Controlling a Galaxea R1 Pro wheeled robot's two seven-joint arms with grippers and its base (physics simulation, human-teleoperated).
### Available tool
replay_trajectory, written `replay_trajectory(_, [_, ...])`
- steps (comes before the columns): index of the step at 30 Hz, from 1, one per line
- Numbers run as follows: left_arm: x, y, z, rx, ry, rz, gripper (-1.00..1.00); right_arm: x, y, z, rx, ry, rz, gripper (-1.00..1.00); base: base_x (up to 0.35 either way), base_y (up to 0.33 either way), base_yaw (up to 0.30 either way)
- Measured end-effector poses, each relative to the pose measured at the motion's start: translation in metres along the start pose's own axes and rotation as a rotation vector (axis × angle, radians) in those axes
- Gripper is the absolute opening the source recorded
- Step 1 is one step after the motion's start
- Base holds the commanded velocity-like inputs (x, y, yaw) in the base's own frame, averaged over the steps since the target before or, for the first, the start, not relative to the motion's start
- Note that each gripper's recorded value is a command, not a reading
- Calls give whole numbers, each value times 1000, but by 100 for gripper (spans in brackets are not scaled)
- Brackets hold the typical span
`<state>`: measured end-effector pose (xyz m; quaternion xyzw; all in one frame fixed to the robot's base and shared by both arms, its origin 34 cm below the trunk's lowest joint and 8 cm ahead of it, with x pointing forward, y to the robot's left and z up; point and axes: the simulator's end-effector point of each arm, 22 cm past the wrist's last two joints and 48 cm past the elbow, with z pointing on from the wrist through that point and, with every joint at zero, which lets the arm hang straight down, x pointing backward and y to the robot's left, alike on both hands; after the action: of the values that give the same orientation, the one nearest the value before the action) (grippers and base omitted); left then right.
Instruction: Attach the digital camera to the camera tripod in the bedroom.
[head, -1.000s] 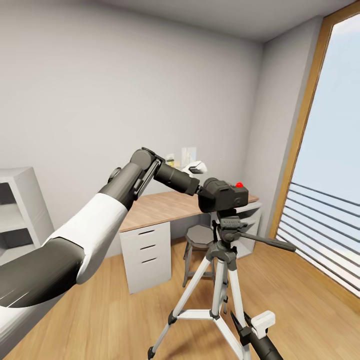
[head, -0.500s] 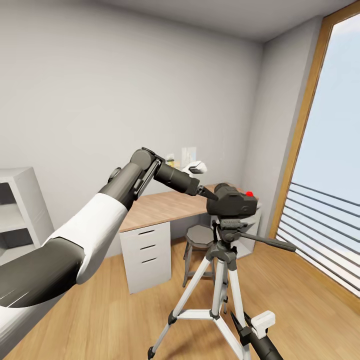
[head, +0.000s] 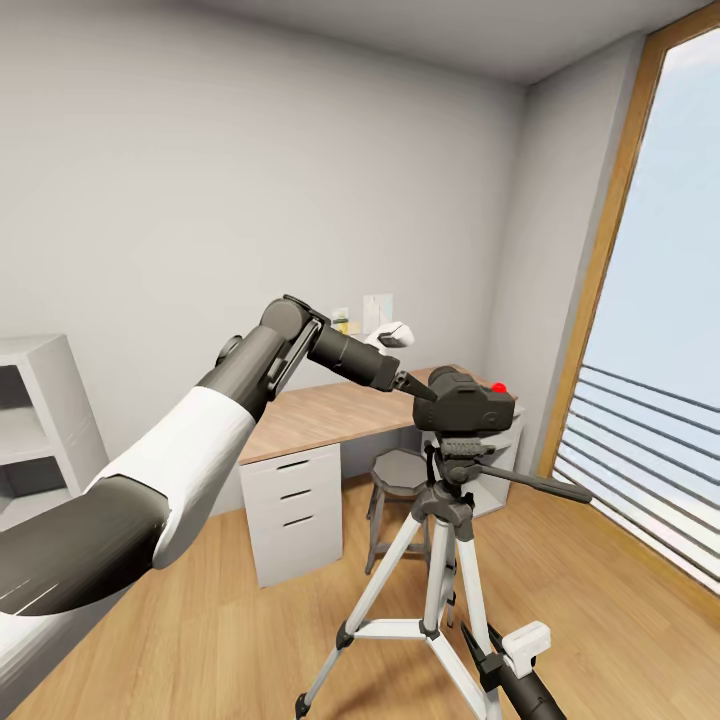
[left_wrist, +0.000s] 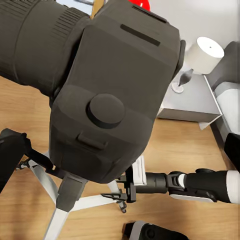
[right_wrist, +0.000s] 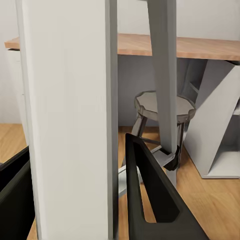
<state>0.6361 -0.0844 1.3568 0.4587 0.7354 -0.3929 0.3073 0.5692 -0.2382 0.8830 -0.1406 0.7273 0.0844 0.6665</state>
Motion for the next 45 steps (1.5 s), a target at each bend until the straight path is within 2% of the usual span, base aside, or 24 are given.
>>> replay_trajectory(4, [-3, -8, -2, 29, -10, 8, 100, 0, 0, 0, 0, 0, 0, -100, 0, 0, 0])
replay_trajectory(8, [-11, -29, -7, 92, -30, 39, 100, 0, 0, 0, -1, 0, -1, -100, 0, 0, 0])
replay_trajectory(14, [-19, -31, -34, 110, -76, 59, 100, 0, 0, 0, -1, 0, -1, -100, 0, 0, 0])
replay_trajectory(20, [-24, -21, -86, 119, -155, 64, 100, 0, 0, 0, -2, 0, -1, -100, 0, 0, 0])
replay_trajectory(22, [-22, -7, -125, 91, -204, 62, 100, 0, 0, 0, -2, 0, -1, -100, 0, 0, 0])
replay_trajectory(23, [-21, -3, -133, 82, -212, 58, 100, 0, 0, 0, -2, 0, -2, -100, 0, 0, 0])
replay_trajectory(25, [-4, 36, -192, -28, -256, 13, 100, 0, 0, 0, -2, 0, -2, -100, 0, 0, 0])
replay_trajectory(27, [5, 49, -208, -58, -262, -13, 100, 0, 0, 0, -2, 0, -2, -100, 0, 0, 0])
replay_trajectory(28, [17, 65, -215, -72, -262, -64, 100, 0, 0, 0, -3, 0, -3, -100, 0, 0, 0])
replay_trajectory(29, [20, 69, -216, -72, -261, -82, 100, 0, 0, 0, -3, 0, -3, -100, 0, 0, 0])
replay_trajectory(31, [34, 89, -215, -87, -255, -153, 100, 0, 0, 0, -3, 0, -4, -100, 0, 0, 0])
replay_trajectory(32, [55, 129, -209, -195, -229, -245, 100, 0, 1, 0, -4, -1, -5, -100, 0, 0, 0])
replay_trajectory(33, [71, 155, -202, -267, -204, -307, 100, 0, 0, 0, -3, 0, -4, -100, 0, 0, 0])
replay_trajectory(34, [81, 167, -198, -305, -188, -340, 100, 0, 0, 0, -3, 0, -4, -100, 0, 0, 0])
replay_trajectory(35, [89, 180, -195, -347, -174, -345, 100, 0, 0, 0, -3, 0, -4, -100, 0, 0, 0])
replay_trajectory(38, [145, 247, -174, -572, -89, -364, 100, 0, 0, 0, -3, 0, -4, -100, 0, 0, 0])
replay_trajectory(40, [171, 269, -162, -648, -56, -364, 100, 0, 0, 0, -4, -1, -5, -100, 0, 0, 0])
replay_trajectory(43, [200, 286, -140, -708, -25, -350, 100, 0, 0, 0, -3, 0, -5, -100, 0, 0, 0])
replay_trajectory(45, [210, 289, -133, -718, -17, -349, 100, 0, 0, 0, -4, -1, -5, -100, 0, 0, 0])
